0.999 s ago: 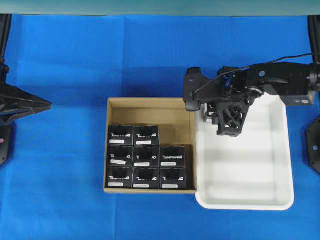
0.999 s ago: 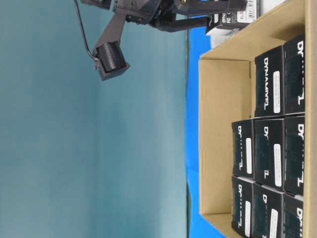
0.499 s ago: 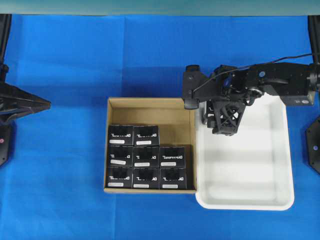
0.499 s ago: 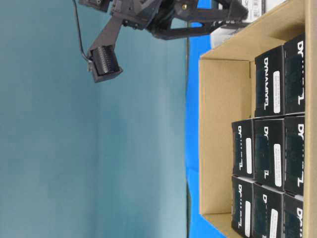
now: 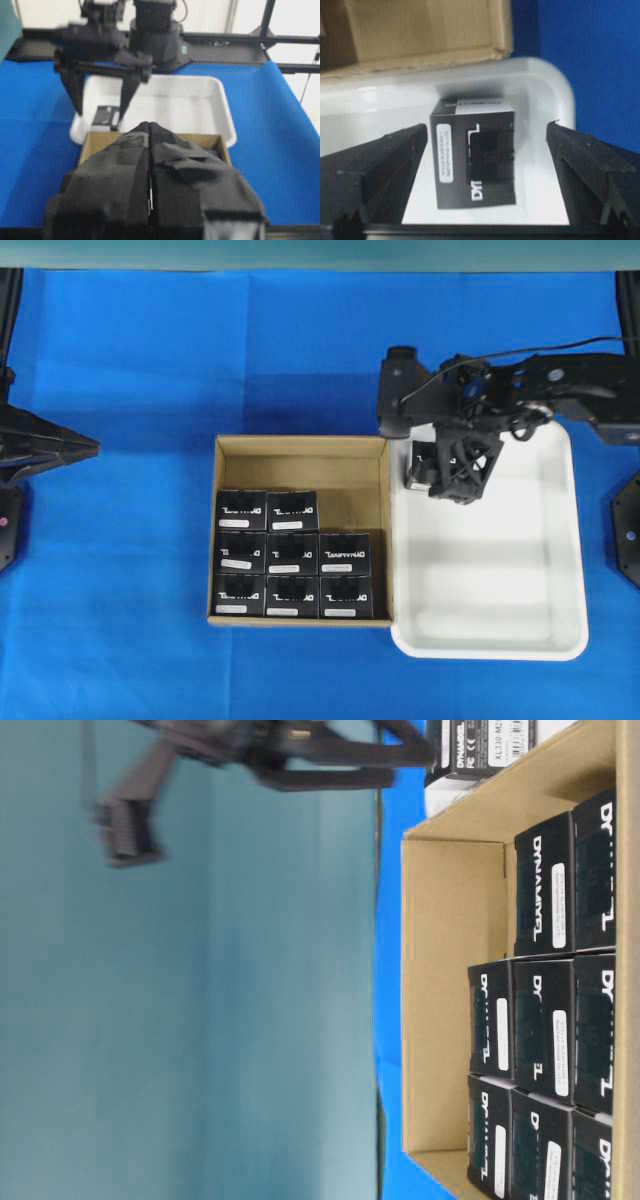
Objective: Pick the box from inside the cardboard box.
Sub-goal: 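Open the right gripper and raise it away from the box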
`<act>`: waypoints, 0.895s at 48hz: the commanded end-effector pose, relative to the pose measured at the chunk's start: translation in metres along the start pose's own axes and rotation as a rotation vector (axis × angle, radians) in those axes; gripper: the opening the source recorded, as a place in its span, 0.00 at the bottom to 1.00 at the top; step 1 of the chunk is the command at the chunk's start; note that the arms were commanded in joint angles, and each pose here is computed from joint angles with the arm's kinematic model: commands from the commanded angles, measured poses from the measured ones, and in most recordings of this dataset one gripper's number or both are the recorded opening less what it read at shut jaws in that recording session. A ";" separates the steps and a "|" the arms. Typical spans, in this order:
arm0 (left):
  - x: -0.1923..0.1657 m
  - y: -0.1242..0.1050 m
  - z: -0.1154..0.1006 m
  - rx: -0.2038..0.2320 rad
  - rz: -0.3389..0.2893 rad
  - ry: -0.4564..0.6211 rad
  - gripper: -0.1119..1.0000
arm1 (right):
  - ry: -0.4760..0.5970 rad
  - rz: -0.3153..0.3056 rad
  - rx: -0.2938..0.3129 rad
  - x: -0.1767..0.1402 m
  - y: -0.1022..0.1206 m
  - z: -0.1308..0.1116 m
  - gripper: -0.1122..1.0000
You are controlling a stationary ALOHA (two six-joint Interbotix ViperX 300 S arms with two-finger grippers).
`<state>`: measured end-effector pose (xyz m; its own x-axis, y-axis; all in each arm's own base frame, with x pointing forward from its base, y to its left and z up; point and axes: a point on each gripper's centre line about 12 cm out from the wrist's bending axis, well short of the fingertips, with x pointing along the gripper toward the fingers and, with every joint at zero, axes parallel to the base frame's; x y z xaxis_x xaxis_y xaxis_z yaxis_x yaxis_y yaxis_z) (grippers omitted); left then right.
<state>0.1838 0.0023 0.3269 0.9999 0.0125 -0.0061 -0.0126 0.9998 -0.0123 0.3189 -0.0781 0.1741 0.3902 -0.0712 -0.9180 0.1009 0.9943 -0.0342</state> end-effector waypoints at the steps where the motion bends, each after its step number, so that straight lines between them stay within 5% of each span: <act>1: 0.001 -0.001 0.012 0.005 -0.003 -0.029 0.05 | -0.050 -0.005 -0.002 -0.020 0.000 0.010 0.97; 18: 0.001 0.000 0.012 0.005 -0.002 -0.028 0.05 | -0.197 -0.030 0.005 -0.080 -0.002 0.017 0.97; 43: 0.001 0.000 0.010 0.005 -0.001 -0.012 0.05 | -0.319 -0.045 0.006 -0.113 0.002 -0.002 0.97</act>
<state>0.1838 0.0023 0.3248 0.9996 0.0129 -0.0245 -0.0131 0.9999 -0.0107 0.2755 -0.0688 0.2701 0.6226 -0.1321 -0.7713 0.1258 0.9897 -0.0679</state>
